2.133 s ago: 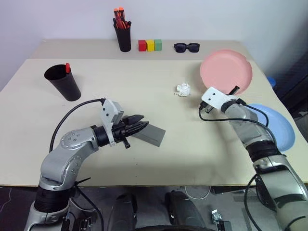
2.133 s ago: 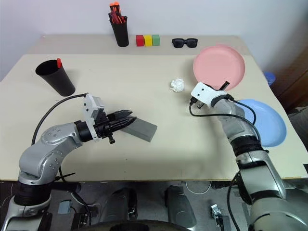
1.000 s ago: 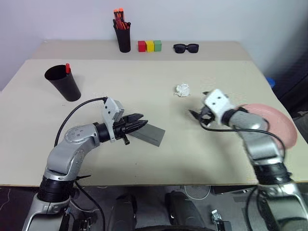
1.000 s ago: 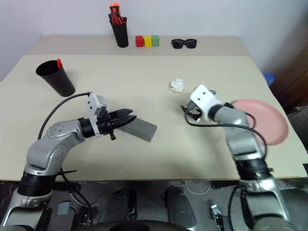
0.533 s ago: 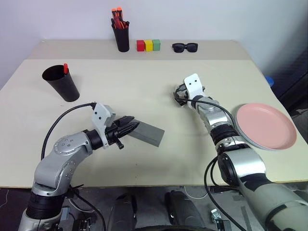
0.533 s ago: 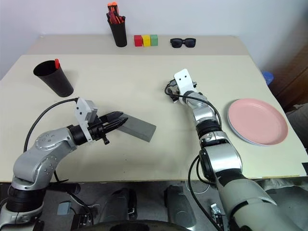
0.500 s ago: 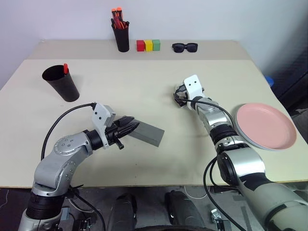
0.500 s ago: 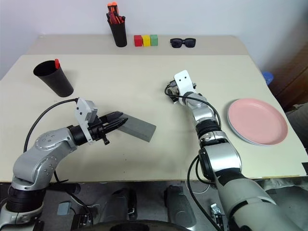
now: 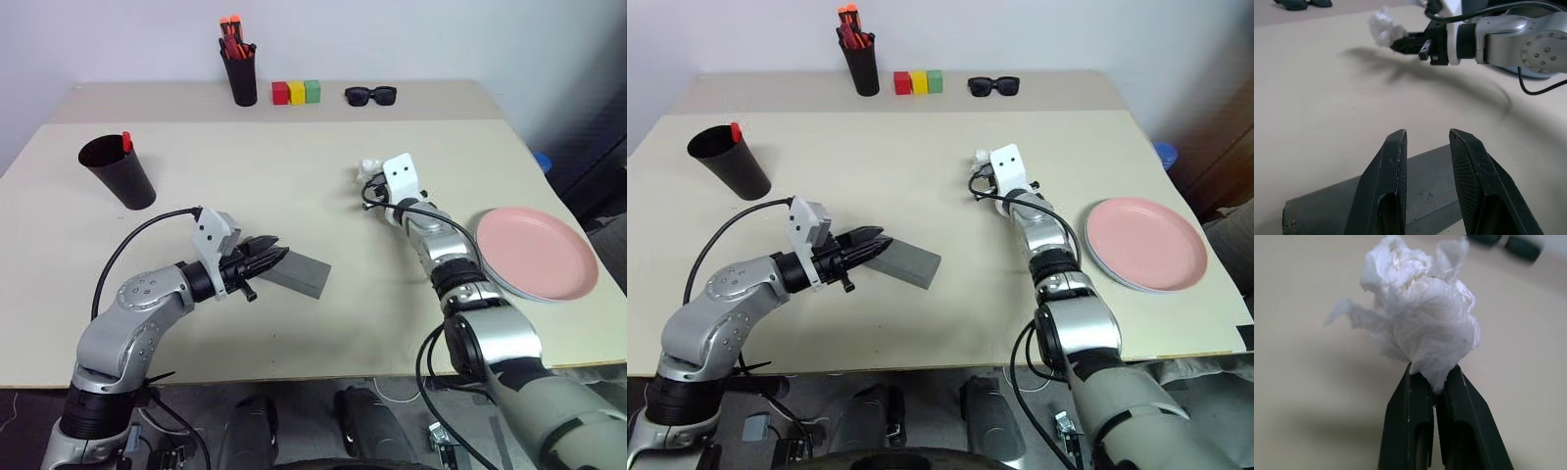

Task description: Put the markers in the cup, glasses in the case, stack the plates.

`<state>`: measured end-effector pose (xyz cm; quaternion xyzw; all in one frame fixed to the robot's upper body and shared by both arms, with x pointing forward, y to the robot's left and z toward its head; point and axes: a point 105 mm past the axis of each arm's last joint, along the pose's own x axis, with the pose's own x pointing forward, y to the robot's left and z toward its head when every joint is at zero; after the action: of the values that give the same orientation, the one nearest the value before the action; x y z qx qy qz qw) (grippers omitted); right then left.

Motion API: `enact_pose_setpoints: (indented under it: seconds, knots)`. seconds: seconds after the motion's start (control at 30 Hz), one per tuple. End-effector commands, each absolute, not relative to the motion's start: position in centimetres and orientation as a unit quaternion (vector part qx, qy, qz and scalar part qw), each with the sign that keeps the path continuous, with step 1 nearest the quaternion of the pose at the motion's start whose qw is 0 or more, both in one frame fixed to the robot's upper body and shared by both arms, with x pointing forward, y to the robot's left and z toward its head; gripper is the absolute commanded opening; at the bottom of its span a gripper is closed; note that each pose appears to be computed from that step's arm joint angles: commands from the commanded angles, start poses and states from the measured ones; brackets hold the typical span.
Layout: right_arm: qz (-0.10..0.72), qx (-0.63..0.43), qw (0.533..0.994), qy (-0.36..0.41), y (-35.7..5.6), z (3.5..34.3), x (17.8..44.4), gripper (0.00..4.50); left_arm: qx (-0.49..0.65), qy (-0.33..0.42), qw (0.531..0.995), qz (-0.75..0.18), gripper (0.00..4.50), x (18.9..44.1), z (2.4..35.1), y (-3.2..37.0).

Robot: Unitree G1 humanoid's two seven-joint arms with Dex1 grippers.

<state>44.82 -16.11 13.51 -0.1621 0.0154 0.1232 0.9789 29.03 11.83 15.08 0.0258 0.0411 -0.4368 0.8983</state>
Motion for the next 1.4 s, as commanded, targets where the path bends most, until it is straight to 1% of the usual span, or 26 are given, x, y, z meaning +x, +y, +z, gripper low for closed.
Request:
enact_pose_setpoints:
  seconds: [0.03, 0.17, 0.23, 0.27, 0.33, 0.4, 0.43, 0.5, 0.63, 0.77, 0.8, 0.87, 0.9, 0.97, 1.03, 1.07, 1.2, 1.33, 1.4]
  knots:
    - [0.093, -0.187, 0.977, -0.042, -19.7, 17.9, 42.0, 0.05, 0.028, 0.024, 0.889, -0.457, 1.35, 28.9, 15.6, 11.3]
    - [0.022, -0.213, 0.977, -0.017, -25.6, 19.1, 37.0, 0.05, 0.023, 0.028, 0.878, -0.478, 1.35, 29.3, 15.3, 10.6]
    - [-0.027, -0.218, 0.976, 0.004, -29.0, 19.3, 33.9, 0.05, 0.021, 0.030, 0.868, -0.494, 1.35, 29.7, 15.1, 9.9]
    - [-0.044, -0.219, 0.975, 0.015, -30.1, 19.4, 32.7, 0.05, 0.020, 0.030, 0.864, -0.502, 1.35, 29.8, 15.0, 9.6]
    - [-0.061, -0.213, 0.974, 0.052, -31.7, 18.4, 30.5, 0.05, 0.019, 0.028, 0.856, -0.516, 1.35, 30.2, 15.0, 8.9]
    - [-0.073, -0.221, 0.968, 0.091, -32.9, 17.1, 28.9, 0.67, 0.017, 0.026, 0.848, -0.529, 1.35, 30.6, 15.1, 8.3]
    - [-0.075, -0.218, 0.968, 0.099, -33.1, 16.8, 28.4, 0.97, 0.017, 0.025, 0.844, -0.535, 1.35, 30.7, 15.0, 8.0]
    - [-0.083, -0.212, 0.969, 0.099, -33.3, 16.8, 27.8, 1.87, 0.020, 0.023, 0.840, -0.542, 1.35, 31.0, 15.1, 7.6]
    - [-0.088, -0.224, 0.966, 0.092, -33.2, 17.3, 27.5, 3.95, 0.021, 0.019, 0.840, -0.542, 1.35, 31.5, 15.2, 7.6]
    - [-0.056, -0.229, 0.969, 0.069, -32.0, 18.2, 28.1, 3.95, 0.028, 0.012, 0.853, -0.520, 1.35, 32.0, 15.3, 8.2]
    - [-0.036, -0.220, 0.973, 0.053, -31.1, 18.6, 28.6, 3.95, 0.033, 0.004, 0.869, -0.494, 1.35, 32.6, 15.5, 9.2]
    - [0.011, -0.196, 0.980, 0.020, -29.0, 19.4, 29.7, 3.95, 0.042, -0.009, 0.904, -0.425, 1.35, 34.0, 15.8, 11.8]
    - [0.050, -0.178, 0.983, 0.007, -27.3, 19.7, 30.4, 3.95, 0.047, -0.017, 0.924, -0.379, 1.35, 34.5, 16.2, 14.1]
    - [0.114, -0.156, 0.981, -0.007, -24.8, 19.7, 31.2, 3.95, 0.055, -0.025, 0.949, -0.308, 1.35, 34.6, 16.7, 17.9]
    - [0.155, -0.142, 0.978, -0.010, -23.4, 19.5, 31.7, 3.95, 0.062, -0.023, 0.963, -0.260, 1.35, 34.1, 16.8, 20.8]
    - [0.164, -0.138, 0.977, -0.009, -23.3, 19.4, 31.9, 3.95, 0.065, -0.021, 0.966, -0.248, 1.35, 33.9, 16.9, 21.3]
    - [0.235, -0.125, 0.964, -0.007, -21.1, 18.6, 32.9, 3.95, 0.093, 0.006, 0.980, -0.175, 1.35, 30.6, 16.2, 26.2]
    - [0.266, -0.126, 0.956, 0.002, -20.5, 17.8, 34.1, 3.95, 0.103, 0.026, 0.984, -0.143, 1.35, 28.6, 15.3, 27.6]
    - [0.277, -0.128, 0.952, 0.004, -20.3, 17.6, 34.6, 3.95, 0.104, 0.028, 0.985, -0.134, 1.35, 28.3, 15.2, 27.6]
